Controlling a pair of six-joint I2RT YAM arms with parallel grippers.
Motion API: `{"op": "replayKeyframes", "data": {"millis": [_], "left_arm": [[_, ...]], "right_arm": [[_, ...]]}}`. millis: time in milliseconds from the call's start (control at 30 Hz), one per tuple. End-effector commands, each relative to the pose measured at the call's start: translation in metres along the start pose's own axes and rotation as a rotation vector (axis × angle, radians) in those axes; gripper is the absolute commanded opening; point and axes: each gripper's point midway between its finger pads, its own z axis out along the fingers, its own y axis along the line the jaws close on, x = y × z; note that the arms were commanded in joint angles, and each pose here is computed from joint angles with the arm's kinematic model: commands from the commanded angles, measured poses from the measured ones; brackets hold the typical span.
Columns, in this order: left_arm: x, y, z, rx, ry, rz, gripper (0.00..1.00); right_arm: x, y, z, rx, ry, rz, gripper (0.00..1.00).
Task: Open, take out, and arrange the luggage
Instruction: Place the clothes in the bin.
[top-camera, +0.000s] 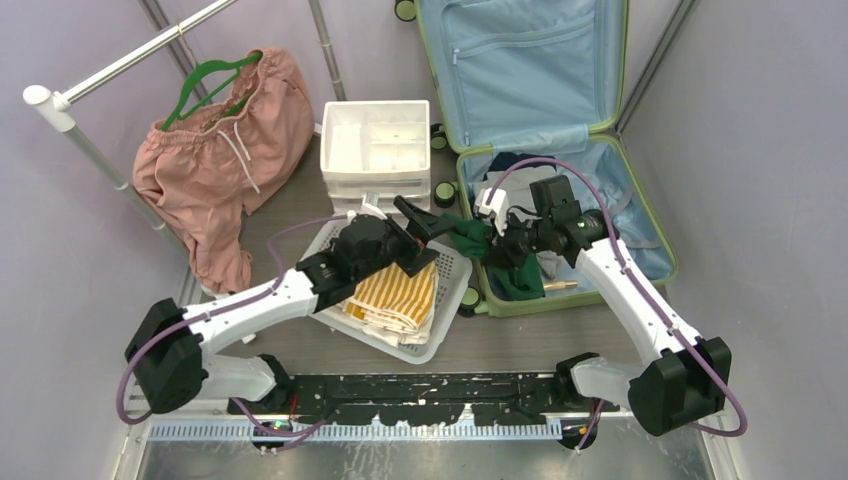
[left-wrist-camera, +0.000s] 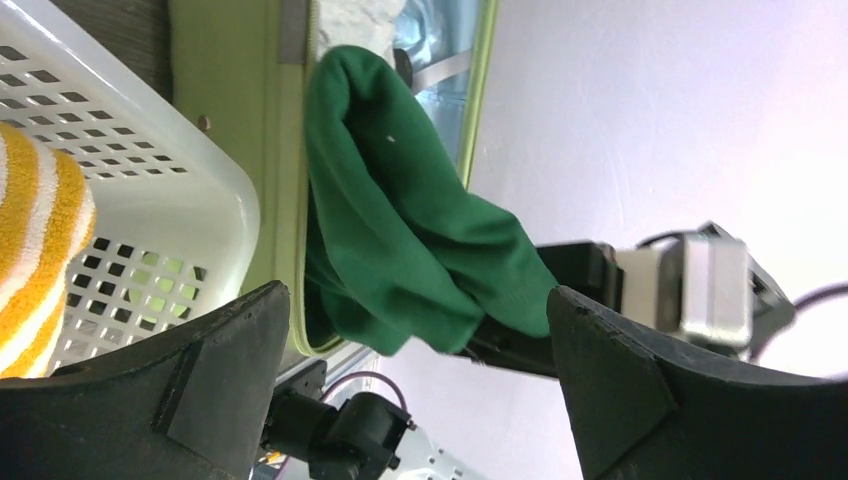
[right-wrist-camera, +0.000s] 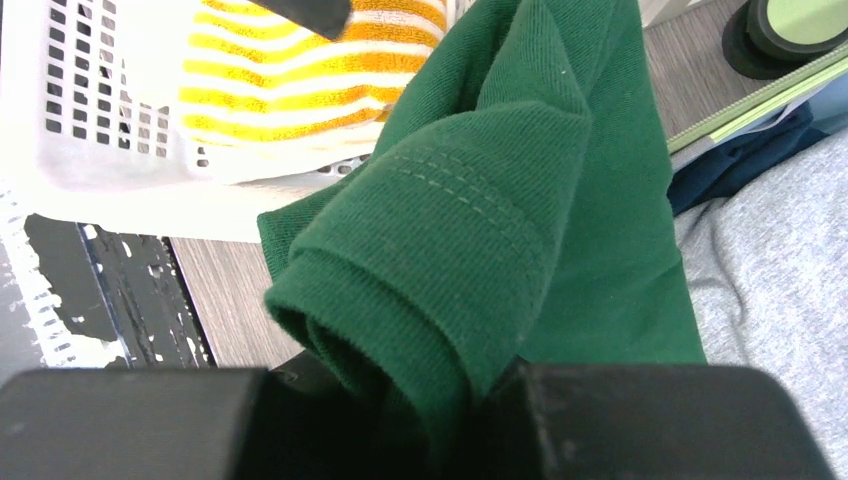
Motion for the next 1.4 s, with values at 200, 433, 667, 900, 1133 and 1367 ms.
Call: {"op": "replayKeyframes", "data": {"millis": [200, 433, 667, 900, 1133, 1367], "left_arm": [[-0.009, -0.023, 0.042, 0.065, -0.047, -0.149, 1.0], [-0.006, -0.022, 0.058, 0.089, -0.035, -0.215, 0.99], [-0.001, -0.023, 0.06, 0.09, -0.004, -0.228, 0.83], [0.013, -0.02, 0.048, 0.096, 0.072, -0.173, 0.21], [0.021, 0.022, 0.014, -0.018, 0.223, 0.026, 0.0], [0.004, 0.054, -0.043, -0.173, 0.377, 0.28, 0.0]], "right_arm": [[-0.023, 0.014, -0.002, -0.04, -0.062, -0.1, 0.06], [-0.021, 0.022, 0.002, -0.067, -0.049, -0.125, 0.08], [-0.021, 0.024, 0.006, -0.073, -0.032, -0.152, 0.13], [-0.024, 0.029, 0.003, -0.094, -0.024, -0.138, 0.35], [-0.015, 0.047, -0.02, -0.125, 0.051, -0.112, 0.78], [-0.014, 0.049, -0.049, -0.103, 0.029, -0.064, 0.99]]}}
